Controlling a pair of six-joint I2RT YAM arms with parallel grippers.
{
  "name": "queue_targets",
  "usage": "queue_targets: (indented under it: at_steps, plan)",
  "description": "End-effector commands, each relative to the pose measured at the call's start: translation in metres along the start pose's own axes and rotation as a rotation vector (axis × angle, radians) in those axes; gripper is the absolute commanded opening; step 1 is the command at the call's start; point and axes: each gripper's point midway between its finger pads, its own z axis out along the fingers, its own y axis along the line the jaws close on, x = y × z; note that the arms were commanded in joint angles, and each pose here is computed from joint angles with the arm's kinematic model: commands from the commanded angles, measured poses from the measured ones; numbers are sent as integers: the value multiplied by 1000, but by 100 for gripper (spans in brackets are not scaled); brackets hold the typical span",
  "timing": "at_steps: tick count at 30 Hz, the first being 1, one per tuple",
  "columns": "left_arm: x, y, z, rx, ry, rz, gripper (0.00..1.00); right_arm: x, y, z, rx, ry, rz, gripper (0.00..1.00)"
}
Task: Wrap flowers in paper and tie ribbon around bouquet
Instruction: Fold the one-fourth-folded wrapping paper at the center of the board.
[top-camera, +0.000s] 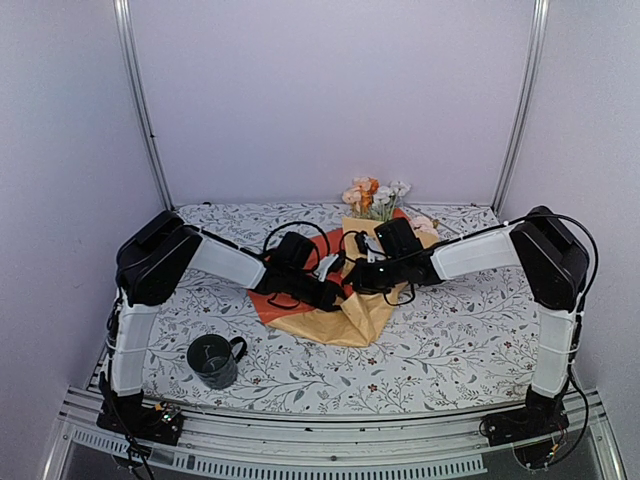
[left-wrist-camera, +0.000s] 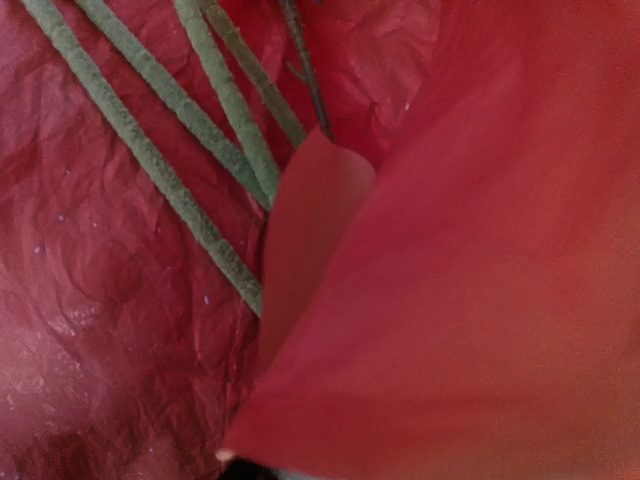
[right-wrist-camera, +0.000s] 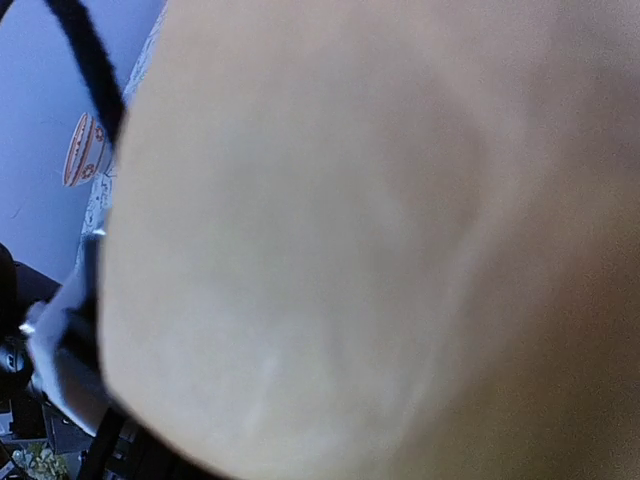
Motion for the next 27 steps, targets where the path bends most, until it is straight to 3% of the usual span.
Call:
queue_targets:
  at_steps: [1, 2, 7, 15, 20, 27]
  plan:
    - [-1, 14, -10, -56, -1, -74, 28, 4, -15, 19, 31, 37, 39, 0]
    - [-3, 14, -14, -70, 1, -78, 31, 7, -19, 22, 42, 51, 42, 0]
    - [-20, 9, -40, -148, -13, -85, 65, 17, -45, 29, 101, 85, 69, 0]
    - [-15, 19, -95, -351, -4, -80, 82, 25, -55, 34, 114, 138, 55, 0]
    - [34, 58, -111, -491, 108, -162, 83, 25, -54, 26, 133, 152, 16, 0]
    - [93, 54, -80, -435, 244, -211, 72, 37, -59, 17, 164, 207, -50, 0]
